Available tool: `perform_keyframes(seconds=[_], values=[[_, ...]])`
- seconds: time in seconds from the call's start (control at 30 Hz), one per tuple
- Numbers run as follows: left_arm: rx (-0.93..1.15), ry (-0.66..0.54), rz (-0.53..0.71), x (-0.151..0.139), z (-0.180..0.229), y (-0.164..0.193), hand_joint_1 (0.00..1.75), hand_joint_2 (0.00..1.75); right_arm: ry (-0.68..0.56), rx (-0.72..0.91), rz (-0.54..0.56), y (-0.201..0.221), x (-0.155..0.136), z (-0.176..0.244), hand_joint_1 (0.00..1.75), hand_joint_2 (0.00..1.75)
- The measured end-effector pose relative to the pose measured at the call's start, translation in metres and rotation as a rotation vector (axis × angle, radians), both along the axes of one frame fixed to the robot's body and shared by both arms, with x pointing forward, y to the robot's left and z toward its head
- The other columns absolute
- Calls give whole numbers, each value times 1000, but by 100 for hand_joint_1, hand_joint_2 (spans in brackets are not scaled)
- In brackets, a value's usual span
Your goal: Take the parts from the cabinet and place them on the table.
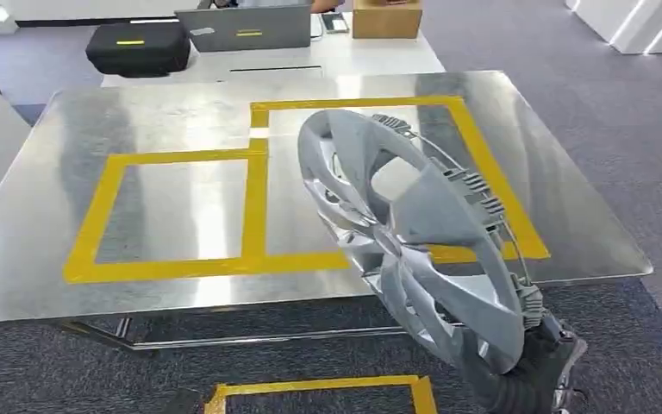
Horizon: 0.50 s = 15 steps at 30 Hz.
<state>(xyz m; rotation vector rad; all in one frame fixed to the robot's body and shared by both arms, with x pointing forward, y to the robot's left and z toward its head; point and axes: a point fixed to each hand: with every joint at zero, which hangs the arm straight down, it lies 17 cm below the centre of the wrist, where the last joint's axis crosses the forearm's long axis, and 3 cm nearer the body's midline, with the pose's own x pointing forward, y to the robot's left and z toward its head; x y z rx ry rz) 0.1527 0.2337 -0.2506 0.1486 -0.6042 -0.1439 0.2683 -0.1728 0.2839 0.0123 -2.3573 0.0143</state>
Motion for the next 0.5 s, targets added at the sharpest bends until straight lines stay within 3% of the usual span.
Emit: perform_keyframes(seconds=[0.37, 0.5], values=[[1, -4, 2, 2, 0, 1, 0, 175, -9, -1, -11, -3, 0, 2, 175, 175], [0, -4, 8, 2, 0, 2, 0, 175, -48, -72, -54, 0, 0, 8, 175, 175]])
